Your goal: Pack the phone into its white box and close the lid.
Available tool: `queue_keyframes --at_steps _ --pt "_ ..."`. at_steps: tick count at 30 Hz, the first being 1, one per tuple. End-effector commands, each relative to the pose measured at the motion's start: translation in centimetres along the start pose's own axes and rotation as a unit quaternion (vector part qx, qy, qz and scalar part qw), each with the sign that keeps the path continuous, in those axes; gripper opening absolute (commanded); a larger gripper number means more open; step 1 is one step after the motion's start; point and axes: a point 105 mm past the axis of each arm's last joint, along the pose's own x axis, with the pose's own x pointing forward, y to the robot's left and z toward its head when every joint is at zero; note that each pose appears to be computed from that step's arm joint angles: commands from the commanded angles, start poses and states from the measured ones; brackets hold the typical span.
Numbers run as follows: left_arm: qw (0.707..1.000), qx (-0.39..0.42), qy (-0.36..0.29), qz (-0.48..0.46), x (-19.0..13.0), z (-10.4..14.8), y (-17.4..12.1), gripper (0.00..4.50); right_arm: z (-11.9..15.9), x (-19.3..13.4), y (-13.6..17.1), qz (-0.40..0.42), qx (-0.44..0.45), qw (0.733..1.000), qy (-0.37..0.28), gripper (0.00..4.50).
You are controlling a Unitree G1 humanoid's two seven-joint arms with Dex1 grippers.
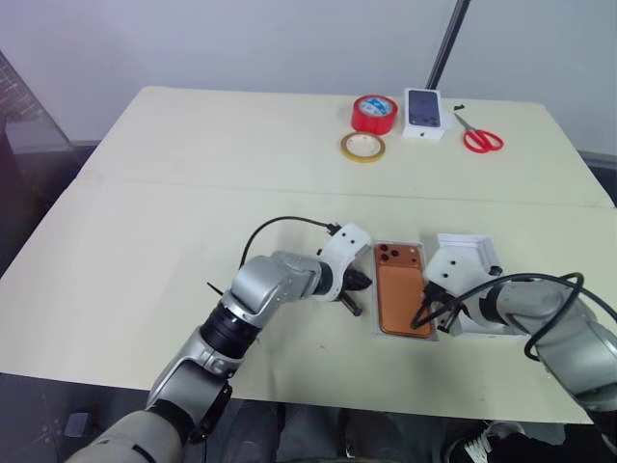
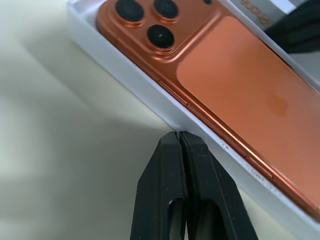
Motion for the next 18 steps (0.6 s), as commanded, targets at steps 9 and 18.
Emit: queue_keyframes --at_steps 9,18 --pt "0.996 0.015 -0.081 0.028 -6.0 0.7 2.9 0.00 2.5 -5.1 -2.7 0.007 0.072 0.995 -0.066 3.75" --pt "0.971 0.168 -0.168 0.007 -10.9 0.6 2.0 0.00 0.4 -2.4 -3.9 -0.003 0.227 0.974 -0.009 3.75"
